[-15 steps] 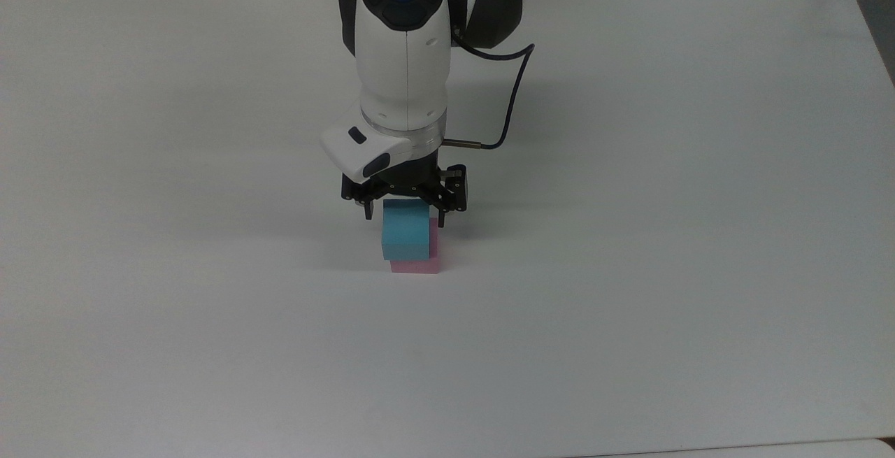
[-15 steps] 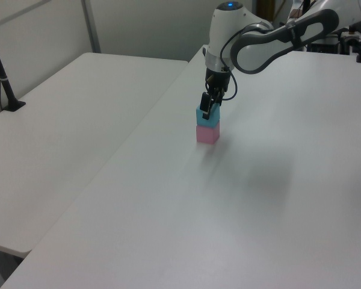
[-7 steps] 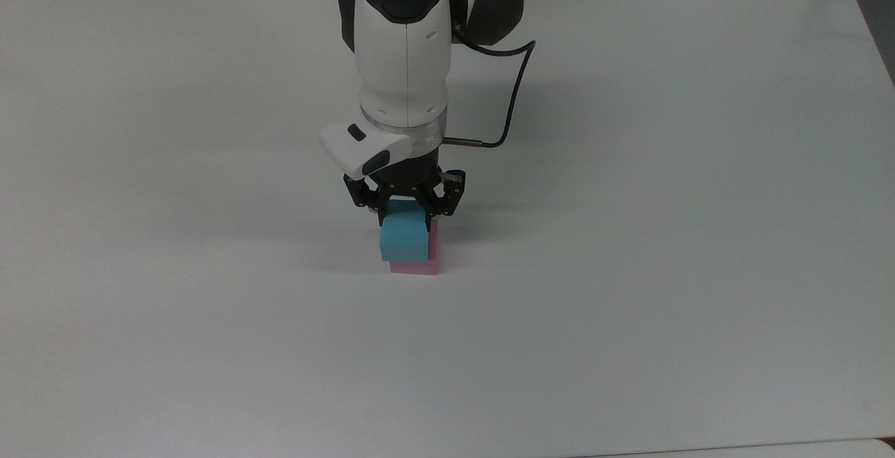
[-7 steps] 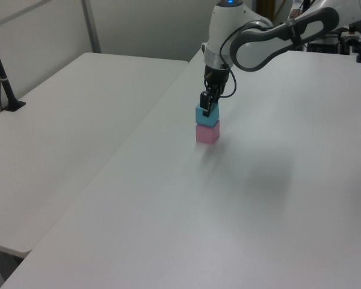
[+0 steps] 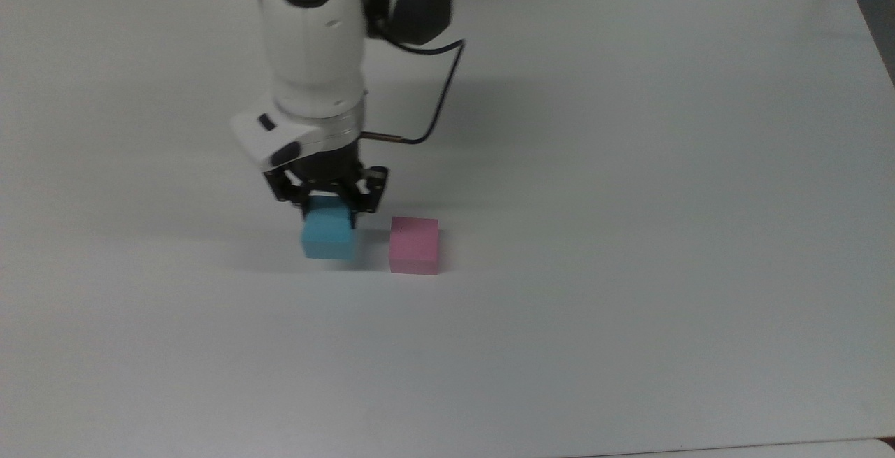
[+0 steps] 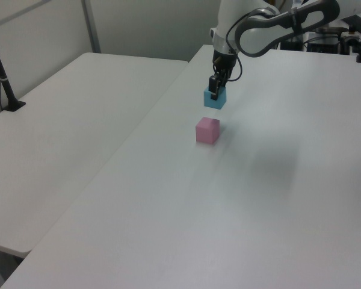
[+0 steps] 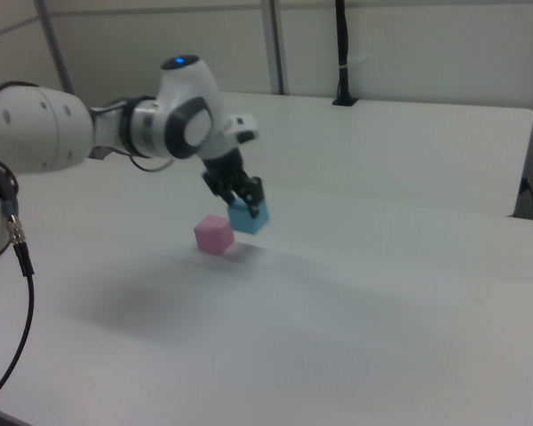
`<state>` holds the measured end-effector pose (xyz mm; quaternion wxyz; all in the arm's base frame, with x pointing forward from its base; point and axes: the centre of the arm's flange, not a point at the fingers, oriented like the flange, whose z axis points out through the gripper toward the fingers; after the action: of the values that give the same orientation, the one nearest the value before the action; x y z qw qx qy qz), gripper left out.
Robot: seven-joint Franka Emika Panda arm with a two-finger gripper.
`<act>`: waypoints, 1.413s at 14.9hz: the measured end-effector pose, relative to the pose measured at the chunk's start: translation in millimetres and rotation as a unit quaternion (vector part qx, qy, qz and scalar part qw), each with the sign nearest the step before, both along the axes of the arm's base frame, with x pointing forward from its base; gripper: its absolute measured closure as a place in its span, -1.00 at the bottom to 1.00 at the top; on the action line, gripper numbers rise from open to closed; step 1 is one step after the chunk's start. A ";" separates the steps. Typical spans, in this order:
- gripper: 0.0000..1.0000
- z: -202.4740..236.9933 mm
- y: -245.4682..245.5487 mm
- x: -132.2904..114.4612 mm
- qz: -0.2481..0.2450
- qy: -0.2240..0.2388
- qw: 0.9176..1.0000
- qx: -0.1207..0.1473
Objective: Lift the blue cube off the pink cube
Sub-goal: 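Lift the blue cube off and move it beside the pink cube, then open the gripper, release the blue cube, and raise the gripper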
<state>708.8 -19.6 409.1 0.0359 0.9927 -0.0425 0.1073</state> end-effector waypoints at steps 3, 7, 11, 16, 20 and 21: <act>-0.15 -30.8 -51.5 -2.6 -0.007 0.026 0.999 -0.018; -0.64 -54.8 -75.2 -3.0 -0.015 0.039 0.999 -0.019; -1.00 -26.0 -48.6 2.1 -0.004 0.016 1.000 -0.017; -1.00 67.4 42.8 -27.8 -0.007 0.033 0.999 -0.011; -1.00 114.7 76.5 -66.3 -0.027 0.075 0.997 -0.013; -1.00 119.6 73.8 -71.8 -0.030 0.084 0.996 -0.014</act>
<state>637.0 54.2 528.7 0.0570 0.9958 -0.0677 0.0233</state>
